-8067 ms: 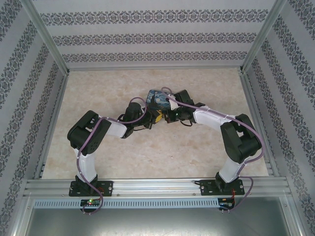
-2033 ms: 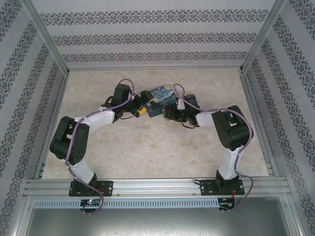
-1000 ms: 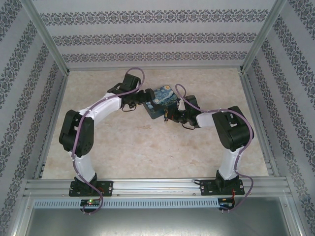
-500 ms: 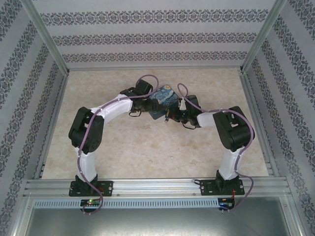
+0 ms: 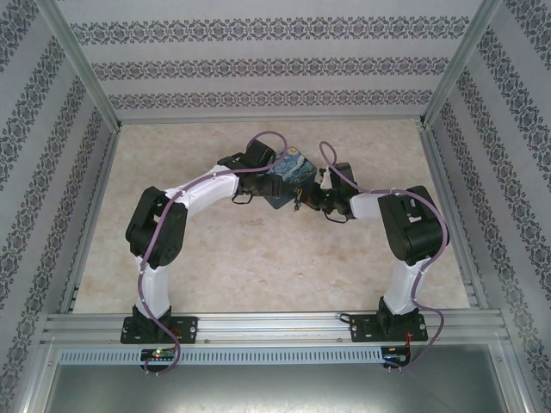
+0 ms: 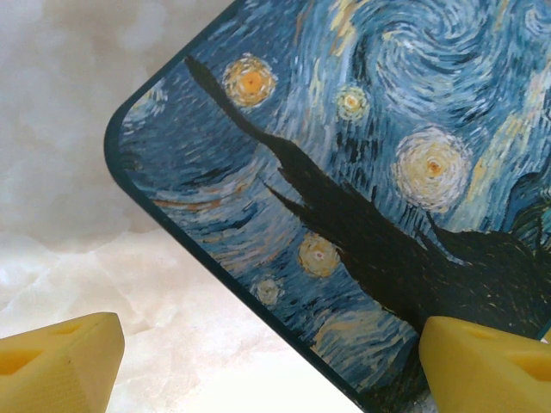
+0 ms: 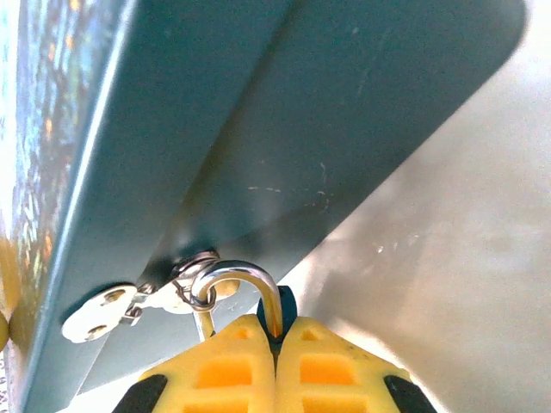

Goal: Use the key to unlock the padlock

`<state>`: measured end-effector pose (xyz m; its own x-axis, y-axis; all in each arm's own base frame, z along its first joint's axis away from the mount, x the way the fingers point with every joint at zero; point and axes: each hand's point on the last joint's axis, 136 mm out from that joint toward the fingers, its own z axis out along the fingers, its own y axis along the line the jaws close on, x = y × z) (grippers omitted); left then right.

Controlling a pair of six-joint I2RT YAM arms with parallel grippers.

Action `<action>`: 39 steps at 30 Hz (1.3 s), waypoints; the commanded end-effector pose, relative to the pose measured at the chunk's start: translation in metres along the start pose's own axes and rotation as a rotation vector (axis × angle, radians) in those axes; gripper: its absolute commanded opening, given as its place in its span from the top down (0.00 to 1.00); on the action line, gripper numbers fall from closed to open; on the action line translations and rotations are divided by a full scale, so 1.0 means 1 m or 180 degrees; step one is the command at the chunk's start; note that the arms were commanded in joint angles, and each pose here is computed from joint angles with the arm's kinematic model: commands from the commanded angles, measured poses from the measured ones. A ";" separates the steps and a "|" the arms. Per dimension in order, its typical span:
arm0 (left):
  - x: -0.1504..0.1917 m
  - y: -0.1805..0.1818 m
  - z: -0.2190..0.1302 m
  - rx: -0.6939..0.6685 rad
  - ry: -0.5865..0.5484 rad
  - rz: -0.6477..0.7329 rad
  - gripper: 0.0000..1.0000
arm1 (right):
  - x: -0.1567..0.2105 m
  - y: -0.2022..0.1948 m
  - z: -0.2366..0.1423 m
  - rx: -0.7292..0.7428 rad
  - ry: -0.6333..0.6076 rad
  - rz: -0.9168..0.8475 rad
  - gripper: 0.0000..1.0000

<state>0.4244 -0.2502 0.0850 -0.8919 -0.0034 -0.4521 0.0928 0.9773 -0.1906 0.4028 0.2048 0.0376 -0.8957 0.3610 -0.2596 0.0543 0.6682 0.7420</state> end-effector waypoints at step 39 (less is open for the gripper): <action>0.008 -0.024 -0.001 0.0296 0.0401 0.0258 0.05 | -0.031 -0.070 -0.073 0.0442 -0.0592 0.0668 1.00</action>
<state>0.4322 -0.2723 0.0878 -0.9037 0.0584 -0.4241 0.1663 0.9607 -0.2221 0.3960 0.1125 0.0347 -0.7972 0.5666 -0.2082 0.2789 0.6516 0.7054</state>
